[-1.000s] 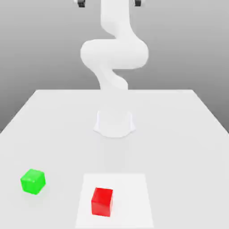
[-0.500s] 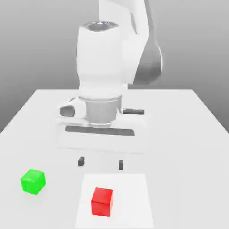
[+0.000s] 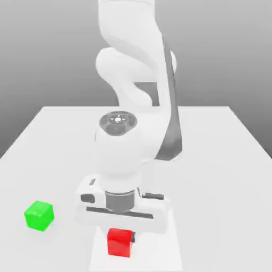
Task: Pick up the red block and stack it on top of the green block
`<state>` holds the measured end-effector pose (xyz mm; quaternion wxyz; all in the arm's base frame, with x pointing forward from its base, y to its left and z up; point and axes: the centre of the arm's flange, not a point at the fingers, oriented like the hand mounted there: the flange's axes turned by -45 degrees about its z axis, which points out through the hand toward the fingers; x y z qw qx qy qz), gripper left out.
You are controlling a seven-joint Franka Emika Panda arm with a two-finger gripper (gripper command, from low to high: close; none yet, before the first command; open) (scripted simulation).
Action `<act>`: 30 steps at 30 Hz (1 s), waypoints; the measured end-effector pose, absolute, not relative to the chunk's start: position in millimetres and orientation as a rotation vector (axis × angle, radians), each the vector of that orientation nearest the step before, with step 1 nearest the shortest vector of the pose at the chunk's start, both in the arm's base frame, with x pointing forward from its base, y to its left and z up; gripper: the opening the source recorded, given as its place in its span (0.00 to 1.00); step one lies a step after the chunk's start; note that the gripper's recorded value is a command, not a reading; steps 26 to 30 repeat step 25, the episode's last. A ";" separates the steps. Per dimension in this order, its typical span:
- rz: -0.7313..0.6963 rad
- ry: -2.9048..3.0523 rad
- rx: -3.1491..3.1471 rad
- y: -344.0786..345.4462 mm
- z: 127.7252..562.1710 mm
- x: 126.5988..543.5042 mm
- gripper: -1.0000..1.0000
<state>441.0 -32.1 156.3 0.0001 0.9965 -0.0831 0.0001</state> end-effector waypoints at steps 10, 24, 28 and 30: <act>-0.001 -0.314 3.122 -139.9 225.7 413.2 0.00; -0.001 -0.309 3.127 -251.6 188.1 348.1 1.00; -0.001 -0.309 3.127 -251.6 188.1 348.1 1.00; -0.001 -0.309 3.127 -251.6 188.1 348.1 1.00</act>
